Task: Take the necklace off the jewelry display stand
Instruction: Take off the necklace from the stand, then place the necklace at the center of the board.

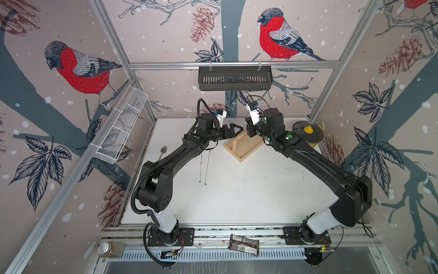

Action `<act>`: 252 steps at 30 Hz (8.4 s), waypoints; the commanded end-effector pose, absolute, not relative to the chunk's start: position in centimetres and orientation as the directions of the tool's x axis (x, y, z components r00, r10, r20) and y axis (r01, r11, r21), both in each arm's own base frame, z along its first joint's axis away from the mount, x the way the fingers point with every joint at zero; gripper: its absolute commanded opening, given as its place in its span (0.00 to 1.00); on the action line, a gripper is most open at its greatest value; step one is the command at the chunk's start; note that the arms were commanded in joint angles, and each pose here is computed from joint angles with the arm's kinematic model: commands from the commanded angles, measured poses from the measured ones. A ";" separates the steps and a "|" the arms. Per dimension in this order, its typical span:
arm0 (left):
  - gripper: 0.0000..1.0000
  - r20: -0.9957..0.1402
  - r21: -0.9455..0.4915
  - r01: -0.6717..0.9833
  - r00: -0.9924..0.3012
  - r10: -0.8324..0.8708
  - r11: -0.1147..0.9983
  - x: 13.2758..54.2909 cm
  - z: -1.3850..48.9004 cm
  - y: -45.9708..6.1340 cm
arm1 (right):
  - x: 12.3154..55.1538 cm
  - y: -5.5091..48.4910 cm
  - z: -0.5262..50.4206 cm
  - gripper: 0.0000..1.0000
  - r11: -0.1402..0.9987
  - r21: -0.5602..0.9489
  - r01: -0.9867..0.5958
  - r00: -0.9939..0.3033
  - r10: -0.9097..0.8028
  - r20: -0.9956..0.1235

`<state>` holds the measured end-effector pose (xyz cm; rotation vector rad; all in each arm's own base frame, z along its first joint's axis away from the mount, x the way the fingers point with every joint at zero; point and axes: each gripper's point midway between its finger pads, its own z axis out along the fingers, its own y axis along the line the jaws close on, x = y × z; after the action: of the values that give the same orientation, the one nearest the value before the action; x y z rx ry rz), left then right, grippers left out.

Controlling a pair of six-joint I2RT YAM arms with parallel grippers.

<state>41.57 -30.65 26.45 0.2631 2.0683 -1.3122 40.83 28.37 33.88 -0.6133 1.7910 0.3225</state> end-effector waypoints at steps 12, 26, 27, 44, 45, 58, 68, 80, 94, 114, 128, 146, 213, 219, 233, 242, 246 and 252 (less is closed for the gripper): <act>0.95 -0.764 -0.615 0.639 -0.628 -0.148 0.462 41.1 29.4 -30.3 | 40.2 29.4 36.9 0.04 0.816 -0.106 -0.568 -0.148 -0.228 -0.962; 0.90 -0.836 -0.532 0.748 -0.540 -0.101 0.398 39.7 30.2 -30.7 | 38.7 29.6 40.8 0.04 0.794 -0.110 -0.598 -0.092 -0.204 -0.975; 0.89 -0.838 -0.528 0.755 -0.537 -0.097 0.389 39.5 30.2 -30.8 | 38.5 29.5 41.2 0.04 0.792 -0.111 -0.600 -0.087 -0.202 -0.976; 0.79 -0.863 -0.499 0.825 -0.501 -0.067 0.265 37.7 30.4 -32.2 | 36.1 30.1 44.9 0.04 0.748 -0.116 -0.653 -0.033 -0.182 -0.983; 0.78 -0.865 -0.496 0.828 -0.498 -0.063 0.260 37.6 30.4 -32.3 | 35.9 30.1 45.1 0.04 0.745 -0.117 -0.657 -0.027 -0.178 -0.984; 0.59 -0.883 -0.465 0.859 -0.469 -0.036 0.215 36.2 30.7 -33.1 | 34.7 30.5 47.3 0.04 0.723 -0.116 -0.681 0.008 -0.151 -0.989; 0.48 -0.887 -0.457 0.862 -0.460 -0.037 0.221 36.1 30.9 -33.0 | 34.7 30.6 47.9 0.04 0.723 -0.120 -0.681 0.019 -0.146 -0.989; 0.37 -0.888 -0.453 0.861 -0.458 -0.037 0.230 36.2 30.8 -32.9 | 35.3 30.9 47.8 0.04 0.726 -0.125 -0.677 0.023 -0.149 -0.989; 0.35 -0.885 -0.458 0.857 -0.463 -0.037 0.235 36.3 30.6 -33.0 | 35.3 31.2 48.5 0.04 0.721 -0.123 -0.682 0.031 -0.140 -0.990; 0.28 -0.882 -0.464 0.852 -0.470 -0.035 0.242 36.5 30.3 -33.0 | 35.3 31.5 49.3 0.04 0.718 -0.126 -0.684 0.046 -0.130 -0.991; 0.22 -0.883 -0.461 0.848 -0.469 -0.035 0.262 36.7 30.2 -32.9 | 35.2 31.7 49.6 0.04 0.717 -0.130 -0.684 0.052 -0.130 -0.990; 0.10 -0.882 -0.460 0.840 -0.471 -0.034 0.288 37.1 30.0 -32.8 | 35.1 31.6 49.6 0.04 0.718 -0.134 -0.683 0.053 -0.133 -0.990; 0.00 -0.439 -0.677 0.227 -0.888 -0.137 0.700 23.8 9.4 -21.2 | 35.4 40.3 21.2 0.04 0.549 0.148 -0.823 -0.366 -0.312 -0.877; 0.00 -0.391 -0.680 0.170 -0.907 -0.156 0.714 23.7 7.4 -20.5 | 36.5 41.3 17.8 0.04 0.555 0.164 -0.815 -0.407 -0.347 -0.845; 0.00 -0.323 -0.677 0.095 -0.929 -0.179 0.730 24.1 4.9 -19.7 | 38.9 43.7 11.2 0.03 0.546 0.211 -0.811 -0.481 -0.415 -0.773; 0.00 -0.287 -0.663 0.036 -0.935 -0.208 0.748 24.6 3.9 -19.2 | 40.6 44.4 8.2 0.03 0.562 0.210 -0.800 -0.510 -0.453 -0.732; 0.00 -0.267 -0.658 0.011 -0.939 -0.219 0.753 24.9 3.4 -19.0 | 40.9 44.6 7.0 0.03 0.562 0.215 -0.798 -0.519 -0.462 -0.719; 0.00 -0.247 -0.650 -0.012 -0.942 -0.226 0.760 25.3 3.0 -19.0 | 41.1 44.9 5.9 0.04 0.563 0.221 -0.796 -0.528 -0.469 -0.708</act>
<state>24.79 -18.93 2.80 -0.1687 2.6539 -0.9748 41.14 44.59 6.05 -0.9915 2.2128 0.7114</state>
